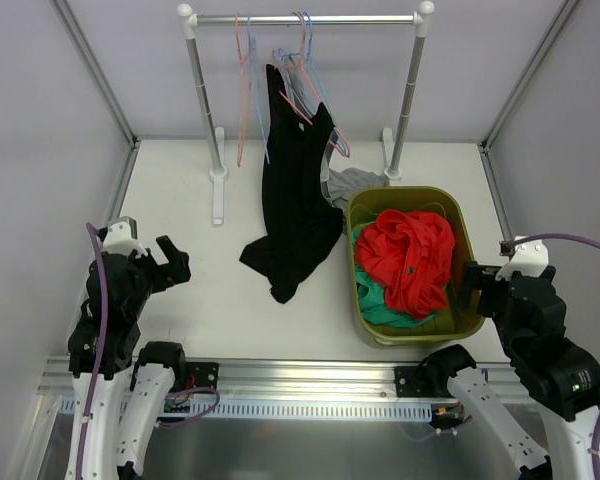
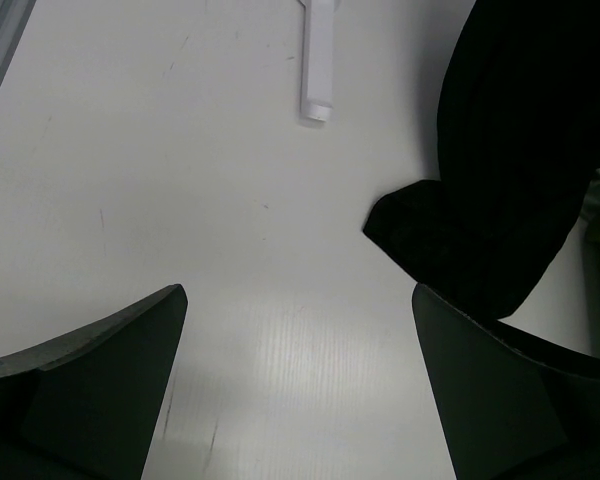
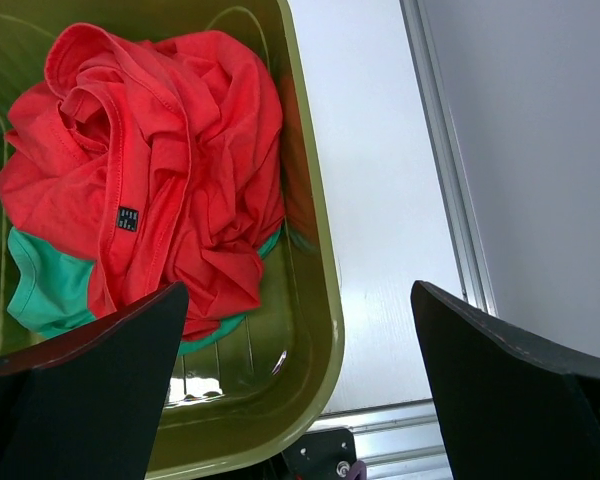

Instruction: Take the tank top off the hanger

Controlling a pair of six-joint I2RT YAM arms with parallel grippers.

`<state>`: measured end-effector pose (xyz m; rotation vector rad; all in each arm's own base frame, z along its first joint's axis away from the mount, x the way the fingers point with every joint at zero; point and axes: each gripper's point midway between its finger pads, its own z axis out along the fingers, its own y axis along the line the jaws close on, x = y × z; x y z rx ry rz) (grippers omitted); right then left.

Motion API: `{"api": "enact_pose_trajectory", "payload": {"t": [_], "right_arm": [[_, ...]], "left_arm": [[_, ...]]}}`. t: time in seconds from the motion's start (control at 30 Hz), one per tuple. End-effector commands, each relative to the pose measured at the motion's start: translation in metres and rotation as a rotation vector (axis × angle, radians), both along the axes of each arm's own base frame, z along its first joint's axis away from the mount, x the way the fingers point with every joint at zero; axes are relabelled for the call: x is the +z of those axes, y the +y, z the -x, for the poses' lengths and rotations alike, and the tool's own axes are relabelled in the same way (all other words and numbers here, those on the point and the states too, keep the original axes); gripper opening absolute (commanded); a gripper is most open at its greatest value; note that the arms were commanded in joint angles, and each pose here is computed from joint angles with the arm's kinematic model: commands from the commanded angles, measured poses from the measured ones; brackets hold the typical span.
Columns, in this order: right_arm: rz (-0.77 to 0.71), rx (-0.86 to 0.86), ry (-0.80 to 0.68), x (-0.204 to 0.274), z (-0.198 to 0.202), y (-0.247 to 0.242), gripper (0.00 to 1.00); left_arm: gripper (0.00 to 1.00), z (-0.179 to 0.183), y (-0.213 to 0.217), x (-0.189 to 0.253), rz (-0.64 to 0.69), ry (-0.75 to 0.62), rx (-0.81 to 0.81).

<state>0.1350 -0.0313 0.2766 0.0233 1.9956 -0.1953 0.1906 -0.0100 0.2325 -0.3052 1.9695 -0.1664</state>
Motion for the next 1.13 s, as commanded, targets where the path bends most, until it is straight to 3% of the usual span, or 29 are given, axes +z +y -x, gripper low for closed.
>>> {"api": "enact_pose_trajectory", "payload": {"t": [0.0,1.1], "right_arm": [[-0.026,-0.022,-0.032,0.0036,-0.0080,0.0018,1.00],[-0.029,-0.002,-0.025,-0.0025,-0.0134,0.0071,1.00]], "left_arm": [[0.99,-0.0028,-0.0036,0.0057,0.009,-0.039,-0.015],[0.99,-0.0018,-0.0032,0.0082,0.001,-0.051,-0.017]]}}
